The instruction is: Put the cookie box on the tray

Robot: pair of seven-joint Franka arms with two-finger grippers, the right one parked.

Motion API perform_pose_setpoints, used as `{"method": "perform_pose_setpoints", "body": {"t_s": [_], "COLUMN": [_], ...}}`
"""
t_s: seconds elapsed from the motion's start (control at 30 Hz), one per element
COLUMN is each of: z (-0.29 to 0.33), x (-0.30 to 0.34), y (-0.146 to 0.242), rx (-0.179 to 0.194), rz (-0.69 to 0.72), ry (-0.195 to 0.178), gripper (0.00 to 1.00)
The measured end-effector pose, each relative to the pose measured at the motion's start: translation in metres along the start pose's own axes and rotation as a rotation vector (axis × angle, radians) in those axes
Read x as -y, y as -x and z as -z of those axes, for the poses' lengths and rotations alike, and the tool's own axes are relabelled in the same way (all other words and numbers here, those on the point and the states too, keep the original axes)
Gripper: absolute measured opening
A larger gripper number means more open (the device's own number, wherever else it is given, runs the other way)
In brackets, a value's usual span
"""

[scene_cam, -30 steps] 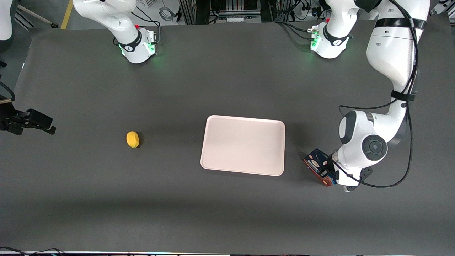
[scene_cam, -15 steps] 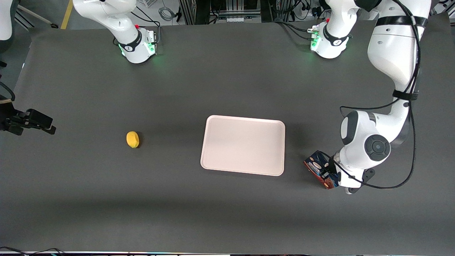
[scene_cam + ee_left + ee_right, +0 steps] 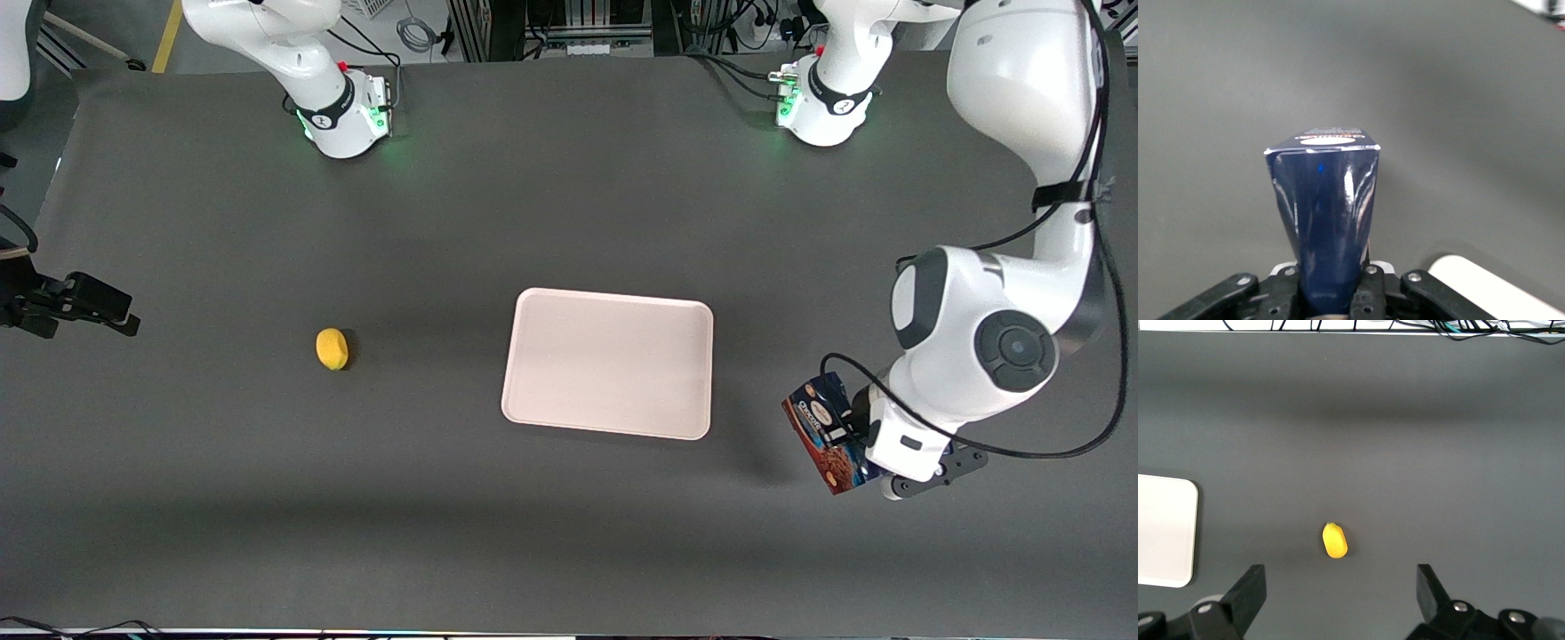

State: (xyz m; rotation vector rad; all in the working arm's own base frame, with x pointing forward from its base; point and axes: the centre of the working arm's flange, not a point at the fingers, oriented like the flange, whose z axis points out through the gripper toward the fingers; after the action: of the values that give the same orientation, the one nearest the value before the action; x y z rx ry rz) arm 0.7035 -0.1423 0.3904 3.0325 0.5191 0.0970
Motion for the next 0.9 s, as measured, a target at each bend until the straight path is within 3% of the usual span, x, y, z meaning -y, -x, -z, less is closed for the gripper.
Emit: {"method": "perform_pose_setpoints", "body": {"t_s": [0.4,0.57,0.9], "z": [0.060,0.064,0.030], "x": [-0.061,-0.091,-0.150], "y": [0.029,0.052,0.107], "rx": [-0.004,-0.006,0.051], "rz": [-0.150,-0.215,-0.333], "ry": [0.018,0.004,-0.021], "gripper": [0.23,0.23,0.23]}}
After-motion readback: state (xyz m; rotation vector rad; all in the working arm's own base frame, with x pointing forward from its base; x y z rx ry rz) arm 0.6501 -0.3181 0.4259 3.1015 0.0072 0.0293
